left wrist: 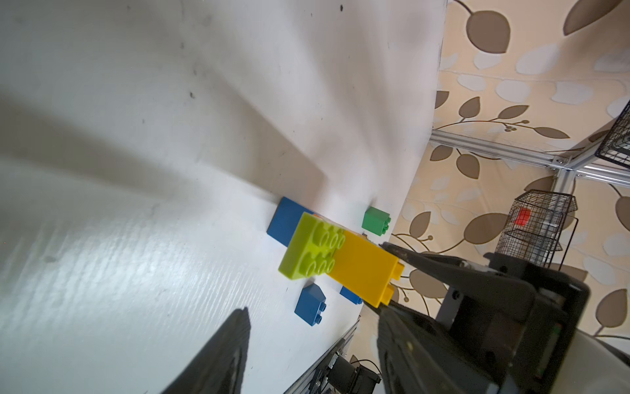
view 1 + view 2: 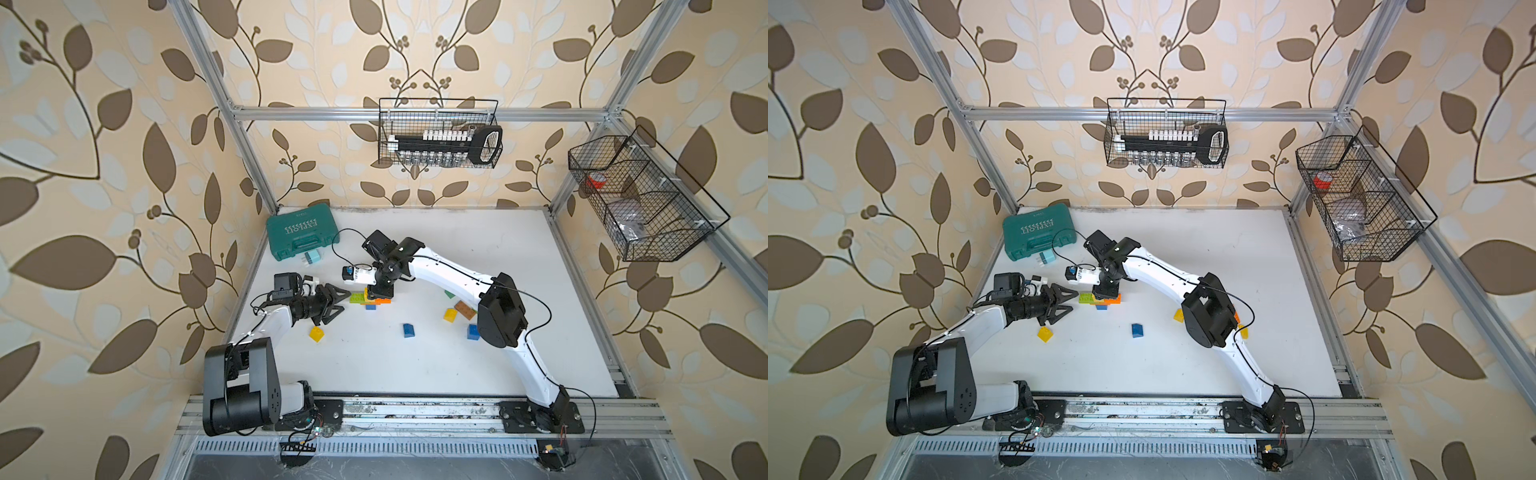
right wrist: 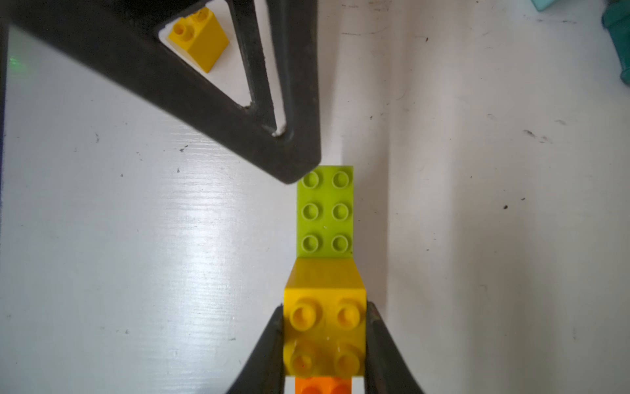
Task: Assemble a fork with lego
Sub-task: Assemble the lego brick with the lego brick.
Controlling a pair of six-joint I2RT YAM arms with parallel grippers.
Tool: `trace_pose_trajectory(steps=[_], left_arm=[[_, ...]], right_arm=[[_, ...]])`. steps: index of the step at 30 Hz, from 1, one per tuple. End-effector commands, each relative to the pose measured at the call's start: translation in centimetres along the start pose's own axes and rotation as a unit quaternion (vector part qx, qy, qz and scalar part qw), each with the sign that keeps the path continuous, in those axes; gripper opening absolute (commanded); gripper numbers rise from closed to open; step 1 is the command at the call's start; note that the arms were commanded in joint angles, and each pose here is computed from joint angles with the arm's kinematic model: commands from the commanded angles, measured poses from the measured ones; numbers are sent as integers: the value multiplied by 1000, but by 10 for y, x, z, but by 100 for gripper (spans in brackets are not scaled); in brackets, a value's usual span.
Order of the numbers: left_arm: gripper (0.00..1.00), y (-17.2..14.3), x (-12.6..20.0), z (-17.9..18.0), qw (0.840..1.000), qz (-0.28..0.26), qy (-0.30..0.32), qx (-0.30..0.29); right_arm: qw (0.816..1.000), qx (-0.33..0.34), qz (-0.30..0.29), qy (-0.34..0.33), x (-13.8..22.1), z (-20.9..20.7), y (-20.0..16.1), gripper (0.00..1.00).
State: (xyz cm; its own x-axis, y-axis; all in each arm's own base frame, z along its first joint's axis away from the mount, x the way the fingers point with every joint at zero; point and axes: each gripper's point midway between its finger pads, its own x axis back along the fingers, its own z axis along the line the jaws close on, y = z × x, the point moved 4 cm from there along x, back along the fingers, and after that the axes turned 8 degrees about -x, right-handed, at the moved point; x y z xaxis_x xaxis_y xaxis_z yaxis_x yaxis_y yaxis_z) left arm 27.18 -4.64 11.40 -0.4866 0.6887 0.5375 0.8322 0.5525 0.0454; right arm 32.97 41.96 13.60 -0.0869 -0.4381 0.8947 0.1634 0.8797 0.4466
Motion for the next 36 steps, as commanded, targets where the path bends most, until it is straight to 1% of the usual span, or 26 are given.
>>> trace_pose_trajectory(steps=[1, 5, 10, 18, 23, 26, 28, 31, 33, 36], left_arm=[[62, 3, 4, -10, 1000, 1, -16, -21], [62, 2, 4, -11, 1000, 1, -17, -21], [63, 2, 4, -11, 1000, 3, -20, -21], [65, 2, 5, -13, 999, 3, -22, -24], [72, 0, 6, -13, 999, 5, -22, -23], [76, -3, 6, -12, 1000, 5, -20, -21], [78, -5, 6, -11, 1000, 5, -20, -20], [80, -9, 5, -13, 999, 6, -21, -24], [82, -14, 1, -15, 999, 12, -18, -29], [83, -20, -6, -17, 999, 25, -15, -34]], right_arm=[[998, -7, 63, 30, -21, 12, -24, 25], [997, -15, 62, 35, -21, 12, -22, 34], [999, -9, 33, 40, -10, 14, -9, 46], [999, -5, 1, 38, 4, 13, 6, 56], [999, -13, -37, 23, 29, 7, 13, 60], [998, -19, -55, 19, 46, 8, 5, 60], [998, -22, -59, 12, 55, 9, -6, 60], [998, -23, -60, 16, 69, 17, -31, 61], [998, -27, -52, 26, 76, 27, -54, 61], [998, -27, -39, 38, 78, 41, -83, 61]])
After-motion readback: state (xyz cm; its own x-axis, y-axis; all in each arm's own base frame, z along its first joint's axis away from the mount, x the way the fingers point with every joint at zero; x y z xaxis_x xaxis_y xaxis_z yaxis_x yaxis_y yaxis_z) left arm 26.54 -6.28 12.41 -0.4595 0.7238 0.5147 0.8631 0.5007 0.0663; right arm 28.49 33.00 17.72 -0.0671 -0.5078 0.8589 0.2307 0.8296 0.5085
